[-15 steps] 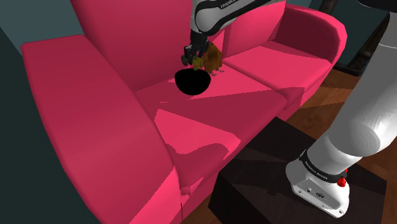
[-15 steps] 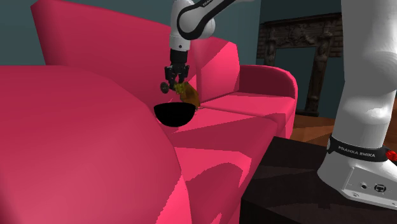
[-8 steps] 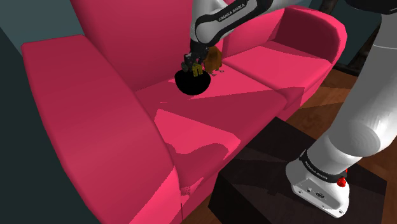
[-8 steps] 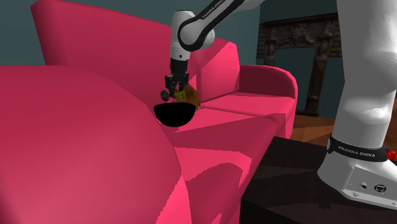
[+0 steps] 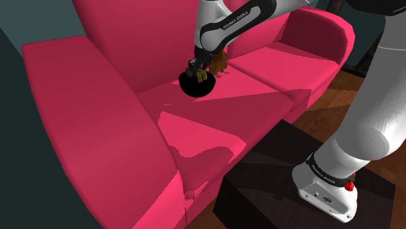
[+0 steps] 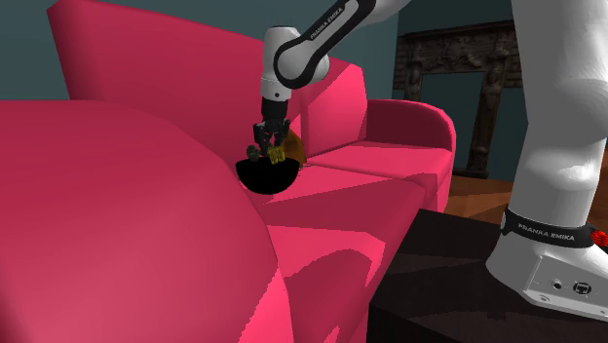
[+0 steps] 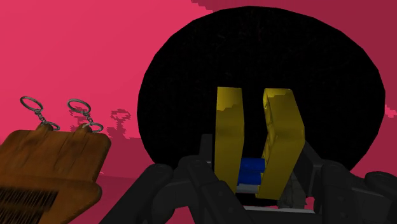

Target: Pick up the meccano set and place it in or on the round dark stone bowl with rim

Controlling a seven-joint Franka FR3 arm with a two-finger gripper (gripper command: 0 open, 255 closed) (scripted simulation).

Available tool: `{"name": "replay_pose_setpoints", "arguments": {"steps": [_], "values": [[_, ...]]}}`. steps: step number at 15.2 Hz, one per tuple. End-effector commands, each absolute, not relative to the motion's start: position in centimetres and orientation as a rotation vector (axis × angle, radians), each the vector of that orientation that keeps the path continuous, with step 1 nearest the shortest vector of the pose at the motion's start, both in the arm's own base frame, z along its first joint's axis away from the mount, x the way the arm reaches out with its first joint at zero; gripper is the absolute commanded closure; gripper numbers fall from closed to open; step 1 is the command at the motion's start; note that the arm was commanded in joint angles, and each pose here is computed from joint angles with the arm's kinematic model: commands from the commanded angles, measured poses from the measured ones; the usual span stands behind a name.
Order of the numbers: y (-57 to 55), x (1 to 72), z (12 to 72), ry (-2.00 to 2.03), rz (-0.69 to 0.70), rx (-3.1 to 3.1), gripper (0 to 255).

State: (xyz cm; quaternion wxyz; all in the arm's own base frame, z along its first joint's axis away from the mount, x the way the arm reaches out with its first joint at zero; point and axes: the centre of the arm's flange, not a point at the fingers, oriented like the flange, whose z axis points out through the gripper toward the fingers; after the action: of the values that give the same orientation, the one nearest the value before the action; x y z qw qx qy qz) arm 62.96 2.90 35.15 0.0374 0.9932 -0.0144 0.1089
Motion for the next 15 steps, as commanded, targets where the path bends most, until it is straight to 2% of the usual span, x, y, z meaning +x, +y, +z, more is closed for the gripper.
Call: {"name": "replay_pose_setpoints", "arguments": {"steps": [1,3,4,9,13,15], "values": [[2.9,63.0,35.1,-0.044,0.335,3.048,255],[2.9,63.0,35.1,-0.044,0.335,3.048,255],[2.9,63.0,35.2,-0.044,0.335,3.048,0],[2.9,63.0,35.2,-0.044,0.335,3.048,0],[3.3,61.9,40.0,-0.044,0.335,3.048,0],[3.3,61.9,40.0,-0.044,0.335,3.048,0]]}}
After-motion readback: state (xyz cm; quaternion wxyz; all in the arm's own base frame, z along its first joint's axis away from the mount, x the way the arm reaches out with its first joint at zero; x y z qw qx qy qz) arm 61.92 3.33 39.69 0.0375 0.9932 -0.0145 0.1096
